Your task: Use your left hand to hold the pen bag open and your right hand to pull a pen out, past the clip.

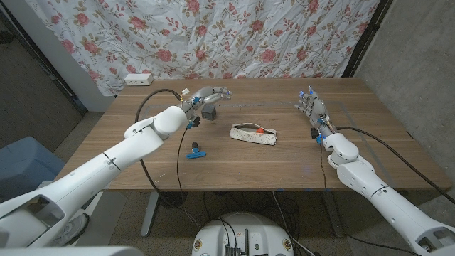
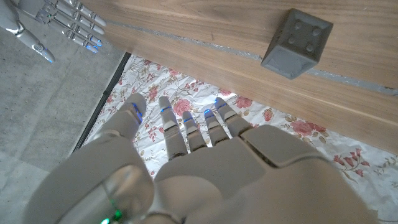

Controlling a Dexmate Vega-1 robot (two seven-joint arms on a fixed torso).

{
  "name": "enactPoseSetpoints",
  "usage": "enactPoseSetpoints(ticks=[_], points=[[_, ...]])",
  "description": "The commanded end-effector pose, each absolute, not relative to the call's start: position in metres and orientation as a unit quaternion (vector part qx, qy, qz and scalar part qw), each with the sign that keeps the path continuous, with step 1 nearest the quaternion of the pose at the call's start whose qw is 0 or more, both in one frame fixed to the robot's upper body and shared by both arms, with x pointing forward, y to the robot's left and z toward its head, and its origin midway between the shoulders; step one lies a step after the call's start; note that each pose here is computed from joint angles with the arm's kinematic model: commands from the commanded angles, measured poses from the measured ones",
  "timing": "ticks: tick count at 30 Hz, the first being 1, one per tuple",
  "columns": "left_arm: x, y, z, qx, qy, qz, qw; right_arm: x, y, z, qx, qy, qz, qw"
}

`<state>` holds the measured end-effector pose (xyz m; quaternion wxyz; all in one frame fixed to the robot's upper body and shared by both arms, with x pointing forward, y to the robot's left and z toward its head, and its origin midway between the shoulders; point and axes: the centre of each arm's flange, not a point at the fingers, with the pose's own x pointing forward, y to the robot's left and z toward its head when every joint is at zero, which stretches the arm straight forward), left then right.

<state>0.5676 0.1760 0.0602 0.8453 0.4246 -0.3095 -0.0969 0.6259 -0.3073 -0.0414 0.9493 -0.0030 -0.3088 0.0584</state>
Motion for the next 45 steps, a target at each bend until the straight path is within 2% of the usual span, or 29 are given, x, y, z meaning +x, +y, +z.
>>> enactPoseSetpoints(ticks=[1, 14, 45], points=[[0.556, 0.15, 0.068, 0.52, -0.291, -0.062, 0.801, 0.628, -0.315, -0.046, 0.0, -0.304, 0.059, 0.951], [0.544, 0.121, 0.07, 0.611, -0.287, -0.028, 0.737, 0.627, -0.32, -0.05, 0.004, -0.302, 0.059, 0.951], [0.548, 0.078, 0.062, 0.715, -0.266, 0.016, 0.646, 0.624, -0.323, -0.056, 0.008, -0.295, 0.058, 0.954]])
